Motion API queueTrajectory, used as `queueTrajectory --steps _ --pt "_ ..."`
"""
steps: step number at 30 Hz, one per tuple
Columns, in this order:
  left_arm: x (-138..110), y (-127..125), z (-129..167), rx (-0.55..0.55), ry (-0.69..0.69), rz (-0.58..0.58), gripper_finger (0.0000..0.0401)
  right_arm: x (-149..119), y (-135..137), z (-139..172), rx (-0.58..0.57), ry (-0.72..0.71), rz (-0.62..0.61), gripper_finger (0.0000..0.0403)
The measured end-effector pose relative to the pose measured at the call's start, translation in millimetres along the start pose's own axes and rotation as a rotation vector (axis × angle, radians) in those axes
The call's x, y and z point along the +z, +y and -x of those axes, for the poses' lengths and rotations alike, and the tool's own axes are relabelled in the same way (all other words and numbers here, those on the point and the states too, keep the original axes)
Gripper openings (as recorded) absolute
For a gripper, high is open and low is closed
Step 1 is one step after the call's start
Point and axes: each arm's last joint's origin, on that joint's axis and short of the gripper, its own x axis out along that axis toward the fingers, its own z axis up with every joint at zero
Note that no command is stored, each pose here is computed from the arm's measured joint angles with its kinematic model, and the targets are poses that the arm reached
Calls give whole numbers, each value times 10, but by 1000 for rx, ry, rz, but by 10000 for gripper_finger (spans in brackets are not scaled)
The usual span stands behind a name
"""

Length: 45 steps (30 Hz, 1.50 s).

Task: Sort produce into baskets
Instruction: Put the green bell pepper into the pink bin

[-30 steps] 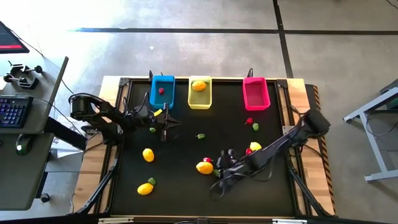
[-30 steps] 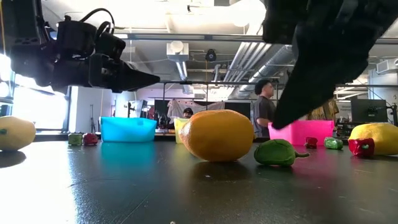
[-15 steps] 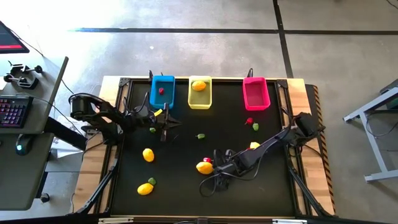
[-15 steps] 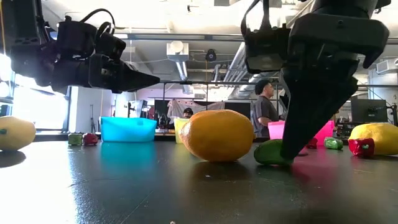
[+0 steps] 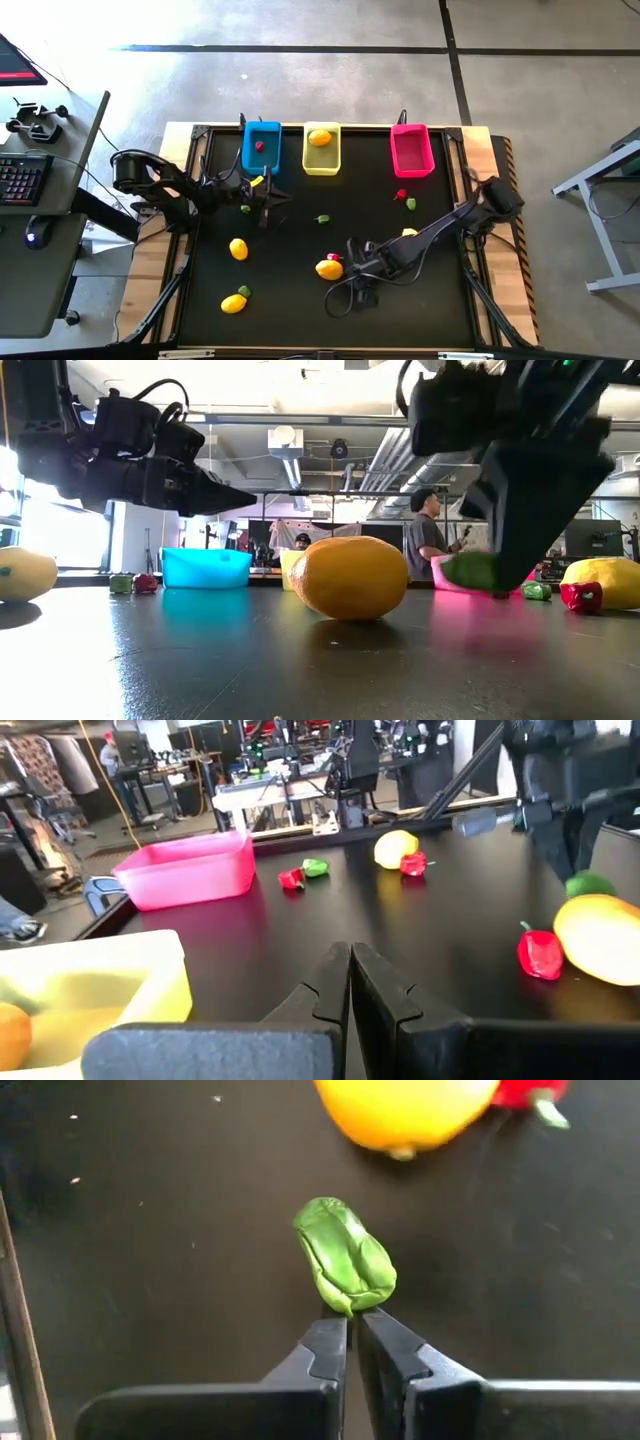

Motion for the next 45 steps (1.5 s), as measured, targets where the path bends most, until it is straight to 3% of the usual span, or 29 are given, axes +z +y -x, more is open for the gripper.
queueTrajectory --steps 5,10,14,19,27,32,36,41,45 --pt "26 10 -19 3 -15 -18 0 -26 -211 367 -129 30 -47 3" --pt "32 12 -24 3 -18 -40 0 36 -634 764 -310 14 -143 3" --pt "32 -2 -28 -4 -17 -26 0 88 -1046 1073 -463 -24 -247 2" --pt "55 -2 -46 -4 -30 -111 0 134 -1599 1402 -634 -71 -359 2" --pt "96 18 -93 -1 -43 -75 0 122 -2627 1661 -768 -8 -535 2" --pt "92 17 -93 -3 -39 -74 0 107 -3187 1682 -803 50 -431 2" --pt "91 17 -93 -3 -38 -73 0 81 -3551 1599 -724 90 -326 2" --pt "90 17 -93 -3 -37 -73 0 24 -3851 1421 -687 203 -184 2" --pt "88 16 -93 -4 -36 -72 0 -48 -4023 1327 -663 270 -140 2"
